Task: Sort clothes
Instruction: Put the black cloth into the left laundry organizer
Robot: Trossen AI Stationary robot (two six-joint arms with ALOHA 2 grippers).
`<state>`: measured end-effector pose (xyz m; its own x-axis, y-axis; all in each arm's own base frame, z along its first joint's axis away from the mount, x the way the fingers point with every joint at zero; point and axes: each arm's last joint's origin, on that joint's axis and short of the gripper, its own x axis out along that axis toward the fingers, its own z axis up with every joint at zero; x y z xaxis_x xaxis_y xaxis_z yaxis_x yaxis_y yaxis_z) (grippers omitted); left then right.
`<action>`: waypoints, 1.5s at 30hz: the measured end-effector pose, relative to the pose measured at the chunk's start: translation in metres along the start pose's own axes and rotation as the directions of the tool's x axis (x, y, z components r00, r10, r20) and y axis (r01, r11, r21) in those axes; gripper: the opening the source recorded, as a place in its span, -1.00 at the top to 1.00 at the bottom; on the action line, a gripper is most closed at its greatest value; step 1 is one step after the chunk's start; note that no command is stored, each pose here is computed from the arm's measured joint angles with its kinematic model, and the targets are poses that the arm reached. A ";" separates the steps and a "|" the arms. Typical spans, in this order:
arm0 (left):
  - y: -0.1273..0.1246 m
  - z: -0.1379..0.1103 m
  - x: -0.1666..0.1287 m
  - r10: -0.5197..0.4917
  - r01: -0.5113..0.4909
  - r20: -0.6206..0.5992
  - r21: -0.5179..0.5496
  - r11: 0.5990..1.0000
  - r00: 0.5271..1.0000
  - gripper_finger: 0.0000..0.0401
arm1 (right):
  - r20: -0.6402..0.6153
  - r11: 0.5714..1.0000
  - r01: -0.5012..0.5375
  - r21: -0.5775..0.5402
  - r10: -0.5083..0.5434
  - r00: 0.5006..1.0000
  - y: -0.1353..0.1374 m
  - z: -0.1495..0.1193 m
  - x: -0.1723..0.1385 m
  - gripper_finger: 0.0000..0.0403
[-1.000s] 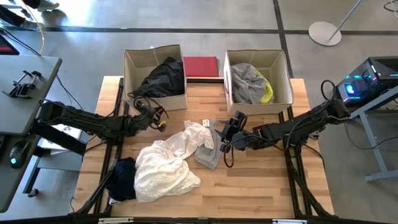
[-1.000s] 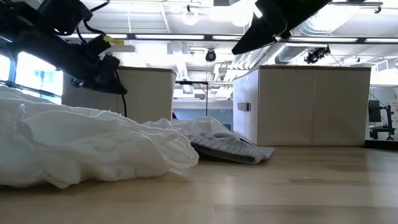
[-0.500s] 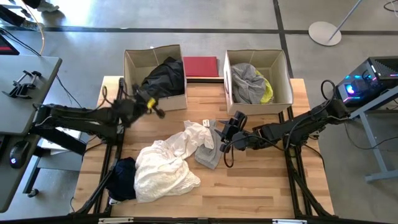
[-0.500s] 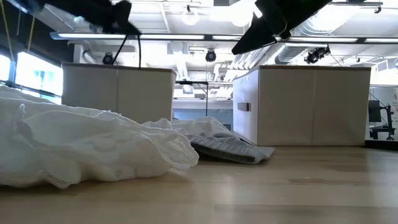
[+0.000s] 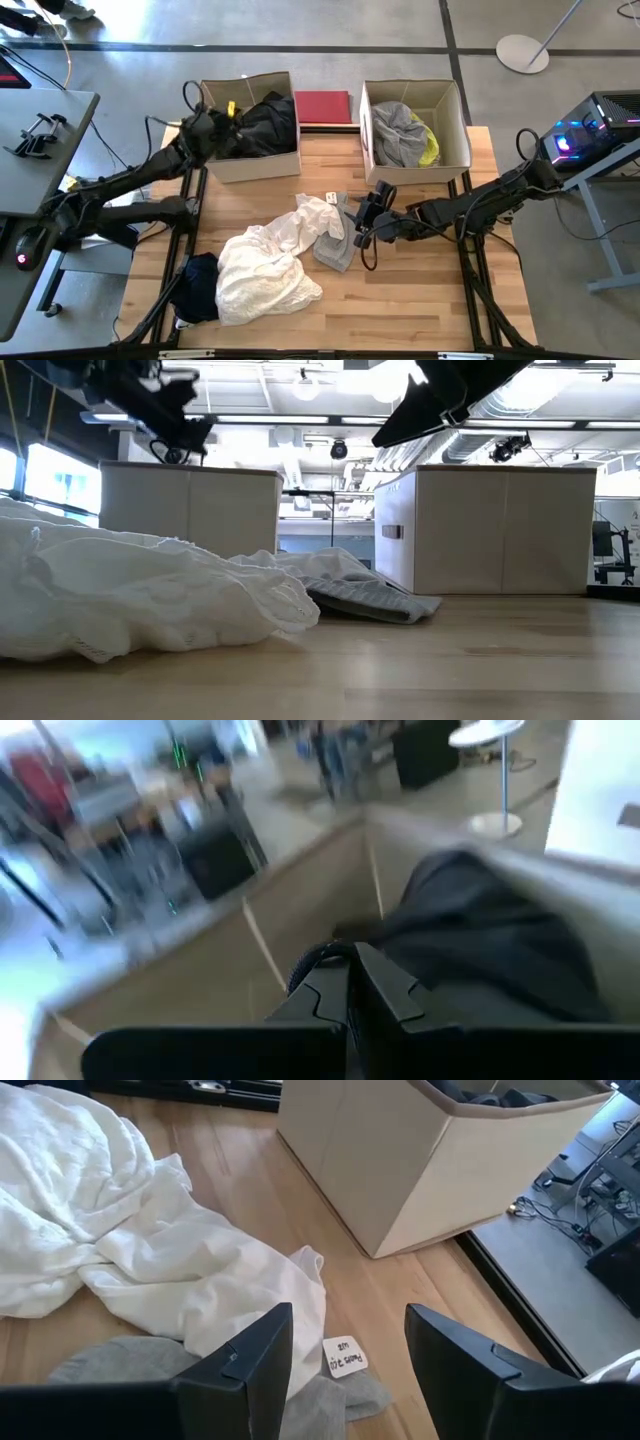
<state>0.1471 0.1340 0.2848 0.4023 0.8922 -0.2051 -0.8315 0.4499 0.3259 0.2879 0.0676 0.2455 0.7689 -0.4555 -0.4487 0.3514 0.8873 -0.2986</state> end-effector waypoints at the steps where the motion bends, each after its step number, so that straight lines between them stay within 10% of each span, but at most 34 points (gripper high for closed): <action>1: 0.005 -0.005 0.005 -0.012 0.011 -0.033 -0.047 0.999 0.999 1.00 | 0.000 1.000 -0.001 -0.001 0.001 1.000 0.000 0.000 0.000 0.10; 13: 0.036 -0.045 0.039 -0.372 0.231 -0.212 -0.490 0.840 0.904 0.54 | 0.002 1.000 -0.005 0.013 0.005 1.000 0.002 0.000 -0.001 0.10; 22: 0.067 0.012 0.023 -0.451 0.239 -0.349 -0.506 0.828 0.821 0.01 | 0.002 1.000 -0.005 0.012 0.005 1.000 0.002 0.000 -0.001 0.10; 32: 0.067 0.054 -0.015 -0.566 0.303 -0.524 -0.505 0.808 0.636 0.10 | 0.002 1.000 -0.005 0.012 0.005 1.000 0.002 0.000 -0.001 0.10; 39: 0.043 0.013 0.021 -0.596 0.325 -0.608 -0.505 0.800 0.524 0.37 | 0.002 1.000 -0.004 0.012 0.004 1.000 0.002 0.000 -0.001 0.10; 45: 0.032 -0.023 0.076 -0.489 0.233 -0.675 -0.437 0.868 0.553 0.60 | 0.002 1.000 -0.006 0.018 0.006 1.000 0.002 0.000 -0.001 0.10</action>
<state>0.1427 0.2152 0.2585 0.3700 0.2466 -0.8957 -0.7957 0.5817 -0.1685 0.2873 0.0698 0.2455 0.7721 -0.4504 -0.4483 0.3568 0.8910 -0.2806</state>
